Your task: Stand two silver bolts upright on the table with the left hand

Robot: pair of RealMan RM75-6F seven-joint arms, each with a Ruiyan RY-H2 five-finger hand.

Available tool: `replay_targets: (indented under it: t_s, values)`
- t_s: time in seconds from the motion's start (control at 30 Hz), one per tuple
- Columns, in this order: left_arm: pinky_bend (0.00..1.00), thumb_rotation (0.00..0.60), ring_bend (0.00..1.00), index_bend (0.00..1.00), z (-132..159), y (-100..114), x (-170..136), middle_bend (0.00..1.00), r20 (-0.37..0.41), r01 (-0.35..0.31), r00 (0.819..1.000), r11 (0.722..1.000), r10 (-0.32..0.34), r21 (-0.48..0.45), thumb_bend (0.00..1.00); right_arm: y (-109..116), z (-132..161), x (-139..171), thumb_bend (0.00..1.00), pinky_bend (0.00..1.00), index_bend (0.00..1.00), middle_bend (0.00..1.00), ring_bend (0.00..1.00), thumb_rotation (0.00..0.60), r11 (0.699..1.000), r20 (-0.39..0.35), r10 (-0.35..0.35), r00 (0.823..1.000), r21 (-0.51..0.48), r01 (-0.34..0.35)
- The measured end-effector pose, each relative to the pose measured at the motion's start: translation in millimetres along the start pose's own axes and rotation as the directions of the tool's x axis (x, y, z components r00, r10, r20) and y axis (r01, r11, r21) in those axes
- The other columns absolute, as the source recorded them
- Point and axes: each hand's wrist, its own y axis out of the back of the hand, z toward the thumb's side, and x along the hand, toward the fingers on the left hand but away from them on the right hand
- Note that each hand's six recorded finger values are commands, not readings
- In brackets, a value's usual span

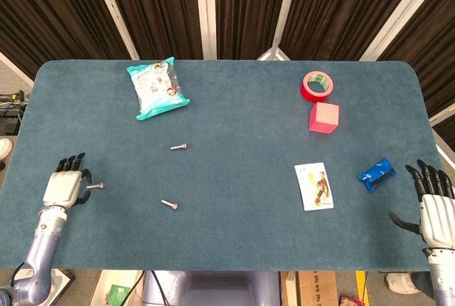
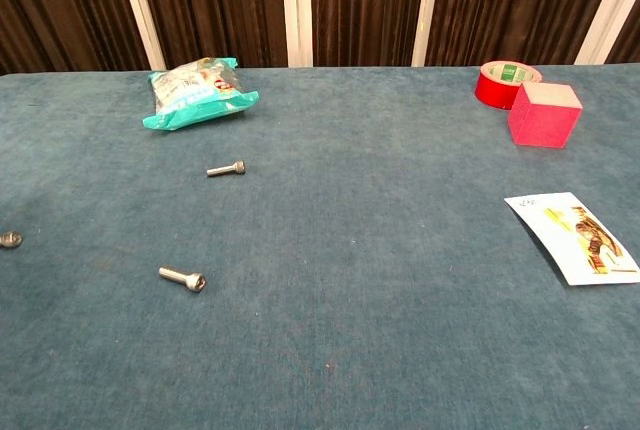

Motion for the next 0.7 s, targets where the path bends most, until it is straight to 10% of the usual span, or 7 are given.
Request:
replay_targets:
  t_s: [0.7]
  values:
    - [0.00, 0.600, 0.00, 0.54, 0.3, -1.9, 0.7, 0.00, -0.004, -0.004, 1.000, 1.000, 0.004, 0.022, 0.53, -0.8, -0.2, -0.1, 0.01, 0.00, 0.13, 0.04, 0.02, 0.600, 1.000, 0.010, 0.003, 1.000, -0.019, -0.003]
